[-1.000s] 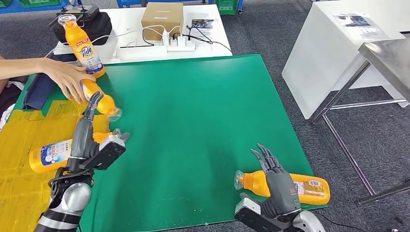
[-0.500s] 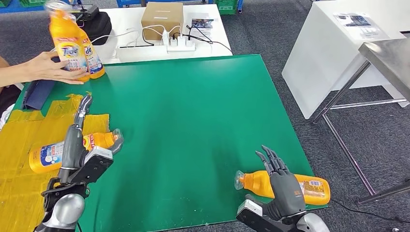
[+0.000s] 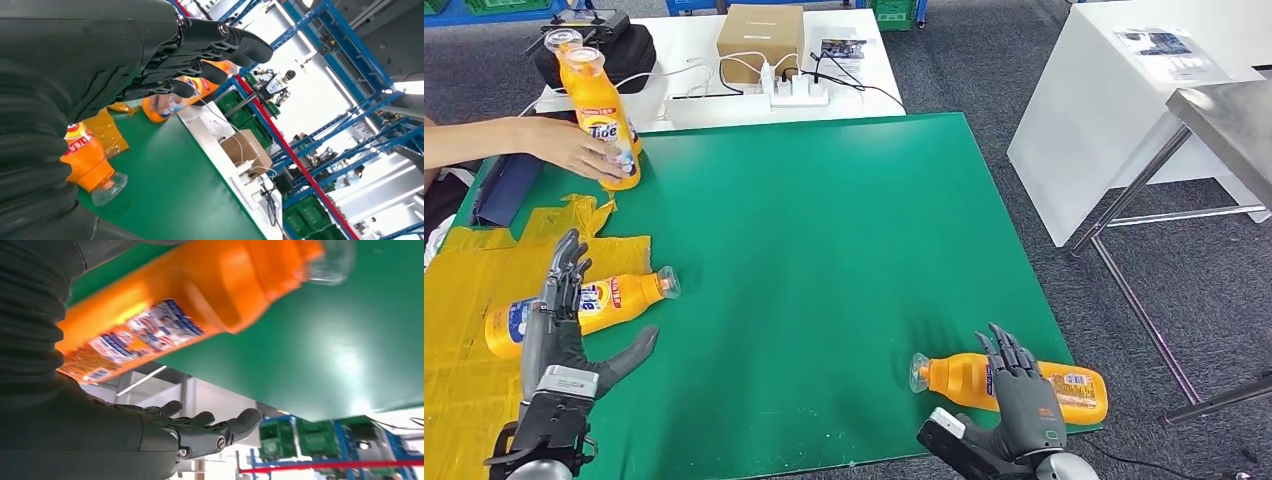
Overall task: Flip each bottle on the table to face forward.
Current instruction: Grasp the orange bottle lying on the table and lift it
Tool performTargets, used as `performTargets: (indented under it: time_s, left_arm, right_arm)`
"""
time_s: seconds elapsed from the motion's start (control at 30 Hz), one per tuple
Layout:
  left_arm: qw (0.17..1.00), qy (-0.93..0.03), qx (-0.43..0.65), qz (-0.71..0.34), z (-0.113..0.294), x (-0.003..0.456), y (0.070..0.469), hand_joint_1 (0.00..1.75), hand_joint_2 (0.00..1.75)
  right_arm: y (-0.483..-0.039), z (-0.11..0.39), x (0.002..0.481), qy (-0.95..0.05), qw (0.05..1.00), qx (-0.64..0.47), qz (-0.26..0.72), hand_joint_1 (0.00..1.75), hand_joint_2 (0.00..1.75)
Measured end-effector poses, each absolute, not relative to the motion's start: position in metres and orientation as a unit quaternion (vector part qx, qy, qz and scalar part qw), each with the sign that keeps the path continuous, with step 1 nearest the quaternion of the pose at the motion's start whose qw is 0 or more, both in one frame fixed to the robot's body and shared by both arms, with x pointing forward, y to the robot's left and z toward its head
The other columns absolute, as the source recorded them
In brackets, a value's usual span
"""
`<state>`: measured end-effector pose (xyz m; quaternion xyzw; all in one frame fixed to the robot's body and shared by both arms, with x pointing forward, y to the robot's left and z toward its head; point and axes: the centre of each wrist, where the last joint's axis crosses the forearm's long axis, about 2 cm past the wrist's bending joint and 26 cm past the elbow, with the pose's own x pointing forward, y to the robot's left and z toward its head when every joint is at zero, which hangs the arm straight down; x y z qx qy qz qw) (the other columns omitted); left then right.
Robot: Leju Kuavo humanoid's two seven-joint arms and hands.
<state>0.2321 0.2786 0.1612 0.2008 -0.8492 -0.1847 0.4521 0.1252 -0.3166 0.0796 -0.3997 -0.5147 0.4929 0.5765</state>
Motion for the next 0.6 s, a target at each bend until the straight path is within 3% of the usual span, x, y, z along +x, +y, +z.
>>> performTargets:
  time_s: [0.6]
  left_arm:
    - [0.458, -0.848, 0.200, -0.175, 0.162, 0.236, 0.278, 0.00, 1.75]
  right_arm:
    - [-0.355, 0.063, 0.115, -0.427, 0.599, -0.442, 0.513, 0.00, 1.75]
